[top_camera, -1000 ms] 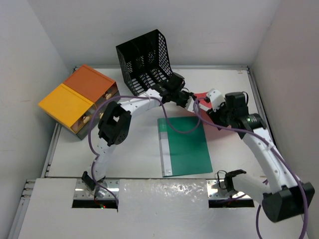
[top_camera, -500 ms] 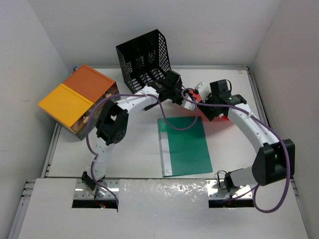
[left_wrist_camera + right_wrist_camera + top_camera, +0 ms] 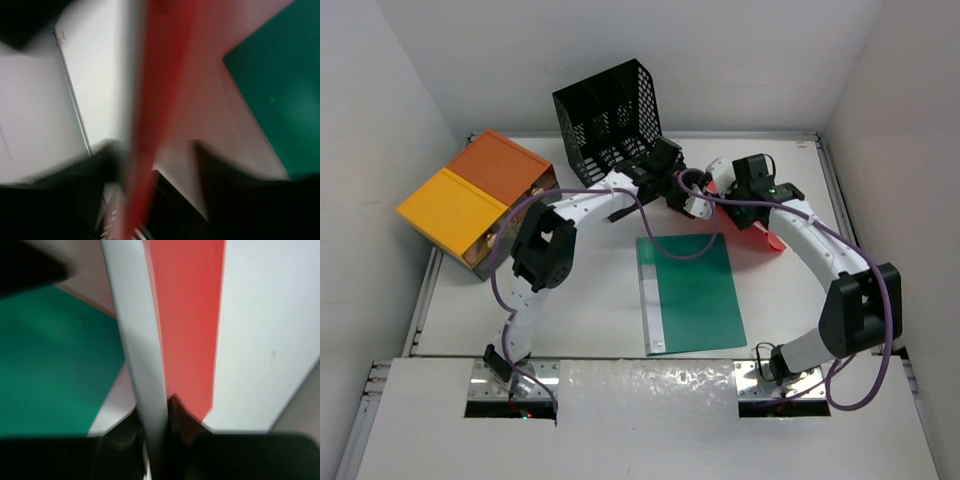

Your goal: Organize the desk

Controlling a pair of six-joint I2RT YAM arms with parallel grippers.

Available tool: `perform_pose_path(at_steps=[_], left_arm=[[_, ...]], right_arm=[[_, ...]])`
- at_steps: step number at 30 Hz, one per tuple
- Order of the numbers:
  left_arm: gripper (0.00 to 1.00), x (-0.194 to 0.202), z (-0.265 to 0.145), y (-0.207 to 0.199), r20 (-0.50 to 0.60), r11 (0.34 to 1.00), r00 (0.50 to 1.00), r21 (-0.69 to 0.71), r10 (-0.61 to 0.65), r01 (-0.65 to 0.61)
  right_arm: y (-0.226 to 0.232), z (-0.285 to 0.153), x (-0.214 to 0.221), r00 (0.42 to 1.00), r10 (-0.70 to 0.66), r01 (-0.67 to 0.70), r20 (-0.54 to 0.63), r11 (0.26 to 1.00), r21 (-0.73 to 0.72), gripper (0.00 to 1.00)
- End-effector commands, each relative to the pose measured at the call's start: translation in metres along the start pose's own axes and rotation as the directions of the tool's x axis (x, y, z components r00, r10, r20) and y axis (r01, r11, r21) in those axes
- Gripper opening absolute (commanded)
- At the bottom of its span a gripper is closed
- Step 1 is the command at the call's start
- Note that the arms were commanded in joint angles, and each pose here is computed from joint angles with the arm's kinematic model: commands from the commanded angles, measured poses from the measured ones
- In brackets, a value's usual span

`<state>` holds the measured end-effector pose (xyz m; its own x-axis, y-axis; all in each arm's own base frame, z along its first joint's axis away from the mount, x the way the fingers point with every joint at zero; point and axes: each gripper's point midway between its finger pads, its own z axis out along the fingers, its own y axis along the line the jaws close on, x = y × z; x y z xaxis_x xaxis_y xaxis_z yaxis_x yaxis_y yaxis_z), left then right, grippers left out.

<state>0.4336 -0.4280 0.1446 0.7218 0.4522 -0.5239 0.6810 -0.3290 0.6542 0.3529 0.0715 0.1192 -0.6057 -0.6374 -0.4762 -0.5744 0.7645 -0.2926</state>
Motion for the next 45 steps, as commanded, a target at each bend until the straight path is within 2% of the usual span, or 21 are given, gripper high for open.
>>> perform_pose_path(at_steps=[1,5,8,9,12,19,22,23,27,28,29,31,34,35,36,39,40,42,43,44,45], left_arm=[[0.99,-0.059,-0.037,0.039,0.065,0.990,0.995,-0.120,-0.070,0.077],[1.00,-0.058,-0.064,0.068,0.017,0.934,0.976,-0.289,-0.216,0.212],[1.00,-0.061,-0.102,0.097,0.004,0.840,0.947,-0.461,-0.321,0.287],[1.00,-0.063,-0.124,0.109,0.004,0.785,0.929,-0.534,-0.370,0.315],[1.00,-0.066,-0.165,0.120,-0.007,0.687,0.891,-0.640,-0.453,0.345],[1.00,-0.070,-0.235,0.106,0.000,0.507,0.784,-0.762,-0.621,0.402],[1.00,-0.066,-0.267,0.090,-0.011,0.426,0.716,-0.810,-0.698,0.403],[0.99,-0.061,-0.287,0.078,-0.009,0.377,0.670,-0.832,-0.742,0.407],[1.00,-0.046,-0.337,0.046,0.035,0.278,0.581,-0.853,-0.813,0.441],[1.00,-0.045,-0.345,0.039,0.030,0.273,0.569,-0.855,-0.822,0.440],[1.00,-0.049,-0.359,0.035,0.016,0.287,0.584,-0.860,-0.812,0.423],[1.00,-0.052,-0.363,0.027,-0.020,0.320,0.588,-0.854,-0.809,0.411],[1.00,-0.057,-0.367,0.037,-0.031,0.340,0.616,-0.855,-0.787,0.392],[1.00,-0.055,-0.361,0.041,-0.056,0.371,0.630,-0.846,-0.775,0.382],[1.00,-0.058,-0.361,0.049,-0.063,0.385,0.649,-0.846,-0.758,0.369],[1.00,-0.046,-0.343,0.059,-0.233,0.500,0.667,-0.832,-0.708,0.239],[0.97,-0.040,-0.335,0.060,-0.367,0.571,0.655,-0.812,-0.660,0.121],[0.95,-0.022,-0.313,0.042,-0.514,0.670,0.614,-0.742,-0.598,0.031],[0.94,-0.027,-0.306,0.046,-0.527,0.669,0.629,-0.743,-0.571,-0.016],[0.94,-0.020,-0.290,0.032,-0.582,0.723,0.622,-0.690,-0.524,-0.037],[0.94,-0.022,-0.282,0.030,-0.589,0.737,0.634,-0.674,-0.501,-0.044]], right_arm=[[-0.035,-0.019,-0.017,0.995,0.061,-0.074,0.081,0.982,0.175,0.00],[-0.056,-0.040,-0.019,0.988,0.106,-0.129,0.108,0.964,0.234,0.00],[-0.068,-0.048,-0.019,0.981,0.152,-0.179,0.123,0.952,0.250,0.00],[-0.071,-0.050,-0.022,0.976,0.167,-0.197,0.139,0.948,0.249,0.00],[-0.081,-0.060,-0.034,0.966,0.186,-0.229,0.180,0.938,0.260,0.00],[-0.083,-0.074,-0.072,0.946,0.185,-0.238,0.267,0.954,0.184,0.00],[-0.090,-0.087,-0.093,0.918,0.181,-0.256,0.352,0.950,0.180,0.00],[-0.097,-0.100,-0.104,0.903,0.176,-0.267,0.392,0.944,0.191,0.00],[-0.123,-0.134,-0.138,0.853,0.164,-0.311,0.496,0.923,0.228,0.00],[-0.124,-0.128,-0.143,0.856,0.170,-0.307,0.488,0.927,0.216,0.00],[-0.129,-0.140,-0.157,0.840,0.157,-0.305,0.519,0.928,0.213,0.00],[-0.120,-0.134,-0.170,0.827,0.145,-0.264,0.543,0.953,0.148,0.00],[-0.101,-0.131,-0.180,0.786,0.147,-0.240,0.600,0.968,0.076,0.00],[-0.086,-0.115,-0.169,0.805,0.145,-0.215,0.575,0.975,0.054,0.00],[-0.070,-0.122,-0.173,0.796,0.107,-0.168,0.595,0.985,0.048,0.00],[-0.025,-0.115,-0.163,0.818,-0.041,-0.010,0.573,0.996,0.085,0.00],[-0.021,-0.112,-0.156,0.828,-0.030,-0.021,0.559,0.996,0.084,0.00],[-0.022,-0.121,-0.154,0.822,0.001,-0.059,0.570,0.995,0.083,0.00],[-0.022,-0.124,-0.154,0.819,0.013,-0.070,0.574,0.995,0.078,0.00],[-0.023,-0.126,-0.155,0.817,0.019,-0.075,0.576,0.994,0.075,0.00],[-0.025,-0.123,-0.152,0.828,0.026,-0.088,0.560,0.993,0.084,0.00]])
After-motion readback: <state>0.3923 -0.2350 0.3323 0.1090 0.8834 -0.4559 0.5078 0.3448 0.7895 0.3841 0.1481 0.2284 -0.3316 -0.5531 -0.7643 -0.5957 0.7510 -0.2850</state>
